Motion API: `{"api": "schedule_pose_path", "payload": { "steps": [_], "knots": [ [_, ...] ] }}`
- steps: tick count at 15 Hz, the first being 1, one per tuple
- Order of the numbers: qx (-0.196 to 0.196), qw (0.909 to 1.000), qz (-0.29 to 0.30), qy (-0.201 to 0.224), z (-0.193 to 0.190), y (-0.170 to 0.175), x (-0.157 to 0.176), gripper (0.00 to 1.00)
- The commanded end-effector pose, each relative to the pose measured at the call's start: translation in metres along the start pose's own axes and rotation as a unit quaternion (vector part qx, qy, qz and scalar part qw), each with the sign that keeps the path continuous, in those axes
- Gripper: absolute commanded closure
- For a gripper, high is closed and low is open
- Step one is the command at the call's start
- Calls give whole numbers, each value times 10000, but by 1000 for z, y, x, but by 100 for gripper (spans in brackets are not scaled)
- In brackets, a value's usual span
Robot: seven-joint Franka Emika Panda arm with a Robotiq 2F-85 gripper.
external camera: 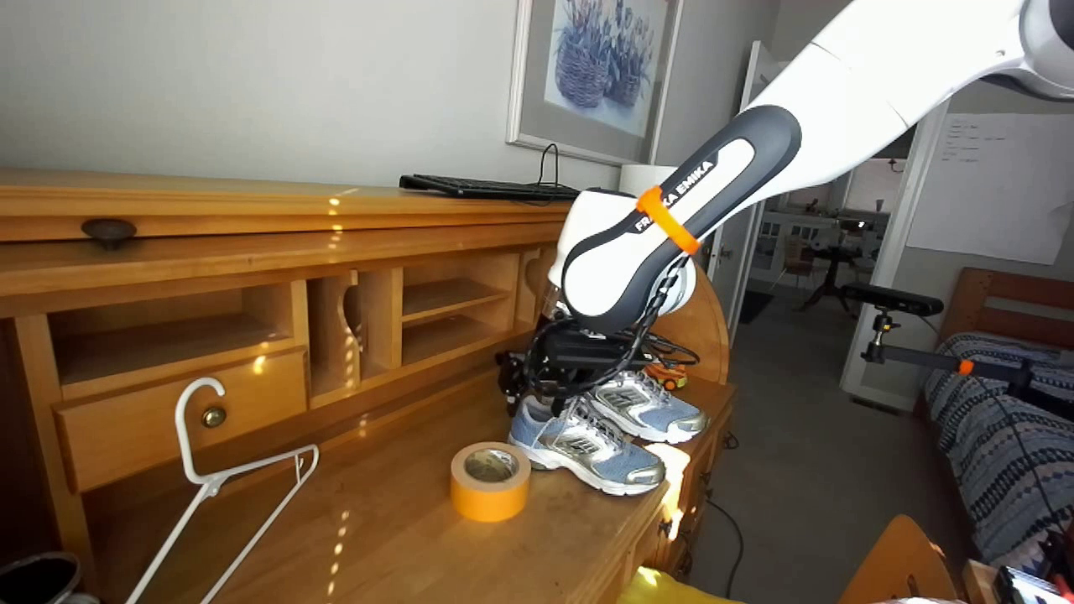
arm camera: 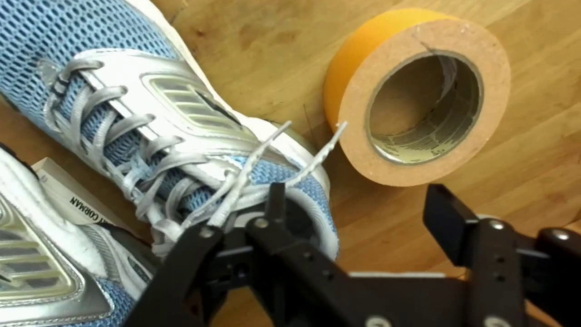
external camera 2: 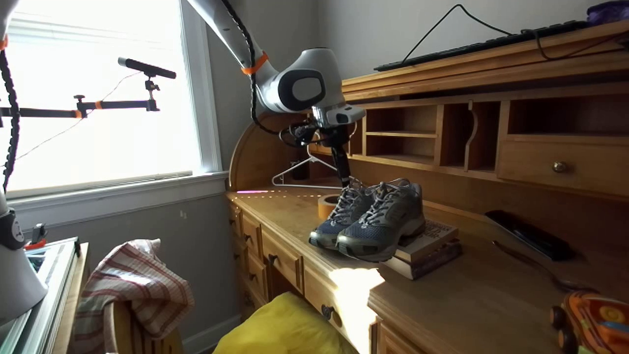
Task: Untie the laces of the shoe on the left
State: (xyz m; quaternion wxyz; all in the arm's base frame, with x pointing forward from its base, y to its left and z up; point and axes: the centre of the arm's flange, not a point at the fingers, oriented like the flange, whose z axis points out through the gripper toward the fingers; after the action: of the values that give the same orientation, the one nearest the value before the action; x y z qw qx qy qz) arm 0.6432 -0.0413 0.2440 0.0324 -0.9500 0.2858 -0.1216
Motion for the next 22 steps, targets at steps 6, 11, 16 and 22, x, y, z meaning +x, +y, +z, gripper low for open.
{"api": "schedule_pose_path", "payload": {
  "steps": [6, 11, 16, 22],
  "knots": [
    [20, 9982, 366, -481, 1, -10, 1, 1],
    [-65, 9963, 375, -766, -6, -13, -6, 0],
    [-197, 9957, 247, -866, 8, -12, -5, 0],
    [-364, 9965, 171, -736, 26, -7, 0, 0]
  ]
}}
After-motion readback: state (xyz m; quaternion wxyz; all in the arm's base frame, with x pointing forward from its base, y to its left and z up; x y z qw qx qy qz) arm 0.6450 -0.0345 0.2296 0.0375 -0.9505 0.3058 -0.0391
